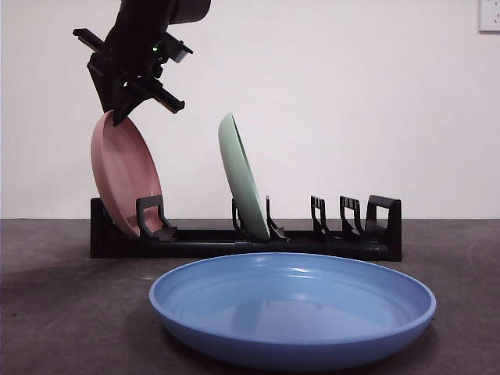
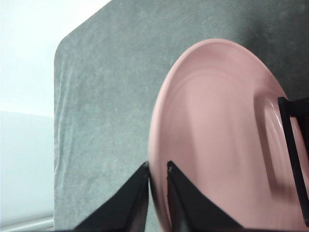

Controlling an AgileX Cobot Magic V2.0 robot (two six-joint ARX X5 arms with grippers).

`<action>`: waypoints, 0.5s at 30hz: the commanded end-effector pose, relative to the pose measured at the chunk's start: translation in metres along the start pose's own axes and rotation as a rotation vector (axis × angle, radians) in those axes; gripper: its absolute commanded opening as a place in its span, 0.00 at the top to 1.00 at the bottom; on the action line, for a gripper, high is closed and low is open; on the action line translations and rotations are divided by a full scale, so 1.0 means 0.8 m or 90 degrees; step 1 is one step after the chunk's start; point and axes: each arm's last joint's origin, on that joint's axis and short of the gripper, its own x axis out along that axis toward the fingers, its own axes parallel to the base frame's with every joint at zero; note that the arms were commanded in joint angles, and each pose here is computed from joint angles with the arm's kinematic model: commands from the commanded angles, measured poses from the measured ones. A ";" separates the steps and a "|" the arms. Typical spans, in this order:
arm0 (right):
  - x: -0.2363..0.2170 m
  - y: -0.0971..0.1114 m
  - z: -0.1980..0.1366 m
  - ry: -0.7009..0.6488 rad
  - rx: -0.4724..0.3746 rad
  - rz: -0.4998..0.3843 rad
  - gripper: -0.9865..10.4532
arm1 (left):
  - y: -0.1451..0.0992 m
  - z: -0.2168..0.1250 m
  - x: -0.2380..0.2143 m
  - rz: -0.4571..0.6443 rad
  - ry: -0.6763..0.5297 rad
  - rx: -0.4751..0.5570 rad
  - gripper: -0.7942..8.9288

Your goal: Place the plate

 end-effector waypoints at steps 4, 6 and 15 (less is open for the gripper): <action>0.000 0.003 0.004 -0.003 -0.016 0.004 0.53 | -0.002 0.007 -0.002 -0.001 -0.011 0.001 0.90; 0.000 0.003 0.004 -0.003 -0.017 0.004 0.53 | -0.002 0.007 -0.002 0.000 -0.012 0.003 0.90; 0.002 0.005 0.003 0.003 -0.025 0.014 0.53 | 0.000 0.008 -0.007 0.019 -0.015 0.013 0.90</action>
